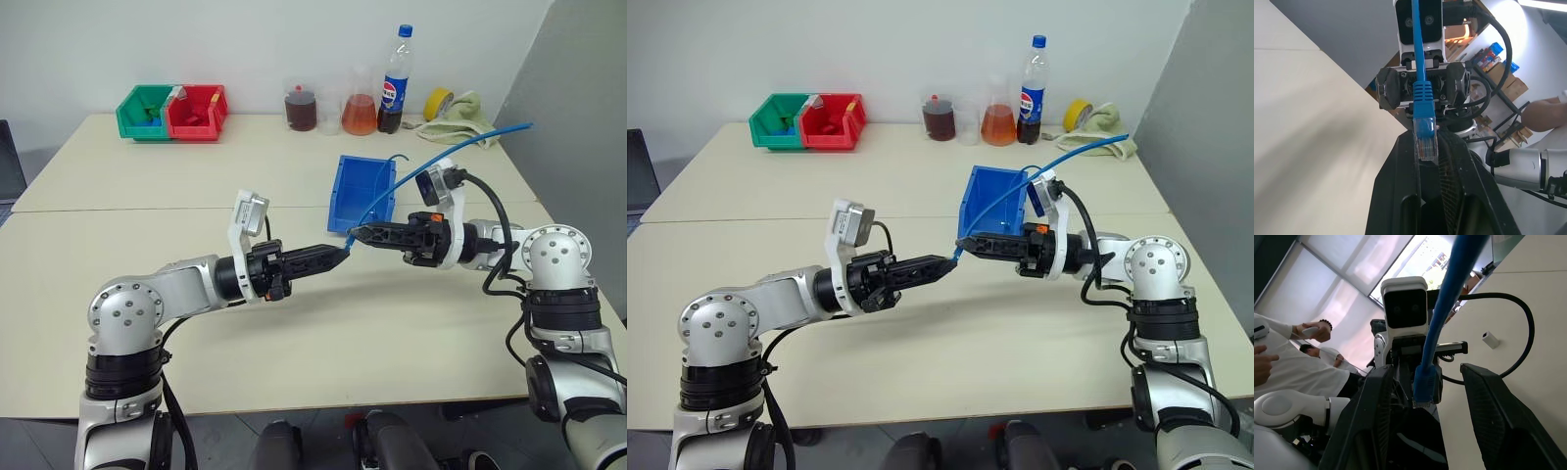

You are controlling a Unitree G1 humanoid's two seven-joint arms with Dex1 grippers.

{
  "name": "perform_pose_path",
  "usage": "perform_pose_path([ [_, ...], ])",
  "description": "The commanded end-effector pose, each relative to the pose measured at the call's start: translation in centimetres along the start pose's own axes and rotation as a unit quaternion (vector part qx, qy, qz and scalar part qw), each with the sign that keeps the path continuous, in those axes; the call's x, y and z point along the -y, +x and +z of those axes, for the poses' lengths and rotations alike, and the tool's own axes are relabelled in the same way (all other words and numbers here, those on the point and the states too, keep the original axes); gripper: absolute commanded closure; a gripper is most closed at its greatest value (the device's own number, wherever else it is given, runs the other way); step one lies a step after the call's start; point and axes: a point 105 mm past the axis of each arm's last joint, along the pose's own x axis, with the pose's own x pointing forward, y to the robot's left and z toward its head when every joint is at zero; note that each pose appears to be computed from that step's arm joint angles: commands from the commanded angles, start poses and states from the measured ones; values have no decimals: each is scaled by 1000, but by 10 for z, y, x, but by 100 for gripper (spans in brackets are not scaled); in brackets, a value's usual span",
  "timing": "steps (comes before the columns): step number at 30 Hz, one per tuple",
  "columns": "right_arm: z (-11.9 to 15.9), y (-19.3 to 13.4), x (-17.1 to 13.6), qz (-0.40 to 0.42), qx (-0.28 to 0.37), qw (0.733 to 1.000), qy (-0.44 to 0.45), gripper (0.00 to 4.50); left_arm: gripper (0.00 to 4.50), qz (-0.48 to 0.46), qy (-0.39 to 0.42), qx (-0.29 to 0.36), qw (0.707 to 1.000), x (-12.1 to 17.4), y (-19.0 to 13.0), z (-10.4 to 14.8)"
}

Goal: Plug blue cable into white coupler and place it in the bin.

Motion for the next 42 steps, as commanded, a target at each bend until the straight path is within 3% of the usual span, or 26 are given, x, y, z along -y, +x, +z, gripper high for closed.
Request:
perform_pose_path([
  [1,6,2,-8,12,-5,1000,-23,221,427,-9,19,7,1000,5,1,7],
  [10,5,2,-6,12,-8,1000,-26,221,427,-9,20,7,1000,5,0,8],
  [21,4,2,-5,13,-13,999,-26,432,427,-10,21,8,1000,5,1,6],
  [32,4,1,-6,15,-19,999,-27,434,427,-5,26,6,1000,4,0,5],
  [34,7,2,-6,13,-16,999,-30,434,357,-3,29,3,1000,4,-1,4],
  [42,8,1,-5,8,-14,999,-35,434,222,1,32,4,999,7,-9,4],
])
